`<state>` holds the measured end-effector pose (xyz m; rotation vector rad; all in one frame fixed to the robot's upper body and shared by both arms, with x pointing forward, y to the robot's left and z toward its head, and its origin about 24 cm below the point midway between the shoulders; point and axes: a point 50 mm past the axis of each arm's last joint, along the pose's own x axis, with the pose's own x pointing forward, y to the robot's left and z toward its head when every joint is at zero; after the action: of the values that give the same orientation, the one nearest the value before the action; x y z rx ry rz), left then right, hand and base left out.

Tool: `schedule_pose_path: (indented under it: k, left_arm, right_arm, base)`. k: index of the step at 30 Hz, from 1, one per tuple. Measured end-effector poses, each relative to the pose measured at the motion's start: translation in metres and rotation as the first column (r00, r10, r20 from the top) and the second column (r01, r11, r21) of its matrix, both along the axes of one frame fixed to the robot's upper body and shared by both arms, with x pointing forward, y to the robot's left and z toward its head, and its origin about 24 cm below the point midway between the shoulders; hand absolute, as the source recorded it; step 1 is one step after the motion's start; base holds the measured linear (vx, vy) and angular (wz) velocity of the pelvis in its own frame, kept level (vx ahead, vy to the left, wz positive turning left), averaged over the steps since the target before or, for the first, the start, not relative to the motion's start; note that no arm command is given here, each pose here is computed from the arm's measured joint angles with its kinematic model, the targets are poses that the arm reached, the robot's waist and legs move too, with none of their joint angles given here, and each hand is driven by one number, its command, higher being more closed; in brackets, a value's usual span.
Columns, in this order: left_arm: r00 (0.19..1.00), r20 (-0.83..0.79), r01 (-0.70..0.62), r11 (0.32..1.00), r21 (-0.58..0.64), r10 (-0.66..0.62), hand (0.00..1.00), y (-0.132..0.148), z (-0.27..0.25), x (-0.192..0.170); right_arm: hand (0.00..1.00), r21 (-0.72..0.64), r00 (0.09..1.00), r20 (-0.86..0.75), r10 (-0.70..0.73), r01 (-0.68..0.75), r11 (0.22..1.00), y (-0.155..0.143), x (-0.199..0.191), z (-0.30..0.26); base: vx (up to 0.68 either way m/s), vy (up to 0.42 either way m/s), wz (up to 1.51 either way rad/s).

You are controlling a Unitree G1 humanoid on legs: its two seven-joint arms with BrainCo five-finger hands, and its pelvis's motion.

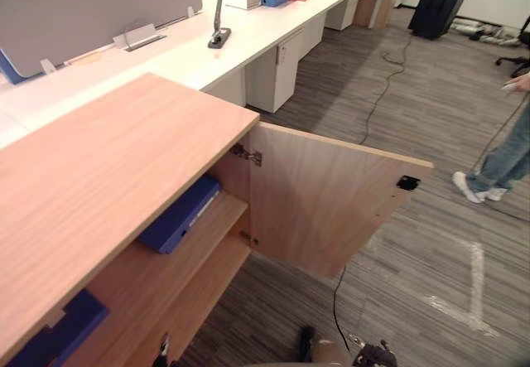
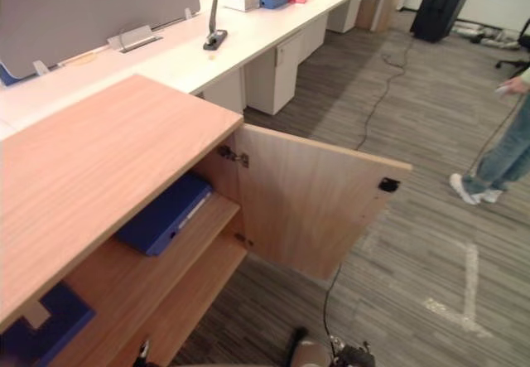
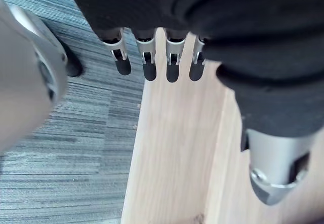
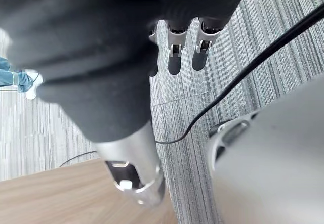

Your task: Walk over to the cabinet, pick up the folder, carry it to the office cabinet, place the folder inside the office cabinet, then close the office cabinet door

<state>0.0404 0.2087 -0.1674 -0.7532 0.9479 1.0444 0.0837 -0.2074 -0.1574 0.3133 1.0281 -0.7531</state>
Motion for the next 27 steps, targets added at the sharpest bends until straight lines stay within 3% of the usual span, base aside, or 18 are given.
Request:
schedule_pose_path:
  k: [4,11,17,21,27]
  left_arm:
    - [0.999,-0.054,-0.001,1.000,-0.022,0.000,0.00,-0.004,-0.003,-0.018]
    - [0.998,-0.049,0.035,0.999,-0.026,-0.036,0.00,-0.007,-0.003,-0.013]
    - [0.991,-0.052,0.120,0.993,-0.014,-0.121,0.00,-0.005,-0.002,-0.009]
    - [0.985,-0.063,0.160,0.987,0.007,-0.159,0.00,0.003,-0.001,-0.010]
    - [0.981,-0.082,0.182,0.982,0.048,-0.178,0.00,0.019,0.002,-0.015]
  right_arm:
    - [0.00,-0.002,1.000,-0.003,-0.011,0.011,1.000,-0.006,-0.002,0.000]
    - [0.00,0.036,0.995,-0.076,-0.063,0.066,0.997,-0.007,-0.012,-0.008]
    - [0.00,0.029,0.999,-0.041,-0.033,0.034,0.999,-0.008,0.006,-0.004]
    - [0.00,-0.005,0.998,0.066,0.020,-0.020,1.000,-0.010,0.044,0.008]
    - [0.00,-0.174,0.953,0.295,0.071,-0.020,0.984,-0.053,0.127,0.061]
  base:
    - [0.02,-0.135,-0.29]
    - [0.03,-0.109,-0.08]
    - [-0.02,0.020,-0.08]
    - [-0.04,0.077,-0.09]
    - [-0.07,0.092,-0.01]
